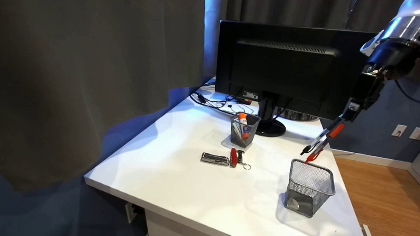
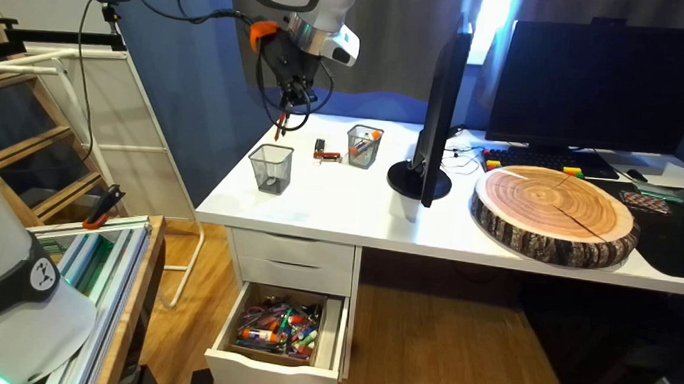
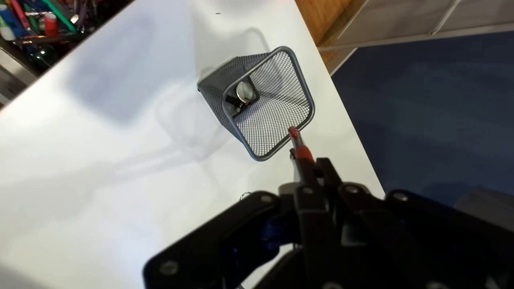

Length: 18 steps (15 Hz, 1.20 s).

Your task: Remove the pens from the bin

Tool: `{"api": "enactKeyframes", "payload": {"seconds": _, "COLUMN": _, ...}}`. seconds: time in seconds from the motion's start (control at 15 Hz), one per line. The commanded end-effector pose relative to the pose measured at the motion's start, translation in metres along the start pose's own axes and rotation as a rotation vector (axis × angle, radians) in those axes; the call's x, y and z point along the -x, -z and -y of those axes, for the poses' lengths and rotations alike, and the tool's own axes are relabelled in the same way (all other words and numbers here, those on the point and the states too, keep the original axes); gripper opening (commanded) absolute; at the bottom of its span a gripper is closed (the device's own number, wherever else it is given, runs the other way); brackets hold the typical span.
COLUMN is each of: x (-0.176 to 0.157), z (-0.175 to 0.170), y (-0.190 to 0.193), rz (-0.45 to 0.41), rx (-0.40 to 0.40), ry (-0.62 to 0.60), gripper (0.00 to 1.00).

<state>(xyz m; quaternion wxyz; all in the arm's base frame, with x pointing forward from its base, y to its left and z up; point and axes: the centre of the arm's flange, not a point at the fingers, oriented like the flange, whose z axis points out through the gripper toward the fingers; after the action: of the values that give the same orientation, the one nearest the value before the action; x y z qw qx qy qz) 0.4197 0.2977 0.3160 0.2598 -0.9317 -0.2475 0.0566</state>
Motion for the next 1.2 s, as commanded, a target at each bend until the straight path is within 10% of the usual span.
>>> {"api": "enactKeyframes", "payload": {"seconds": 0.0, "x": 0.008, "z": -0.012, "y": 0.005, "rz": -0.076, "rx": -0.053, "ry": -0.031, "gripper": 0.02}}
{"api": "enactKeyframes", "payload": {"seconds": 1.13, "x": 0.004, "z": -0.086, "y": -0.063, "rz": -0.25, "rx": -0.19, "ry": -0.265, "gripper": 0.02}}
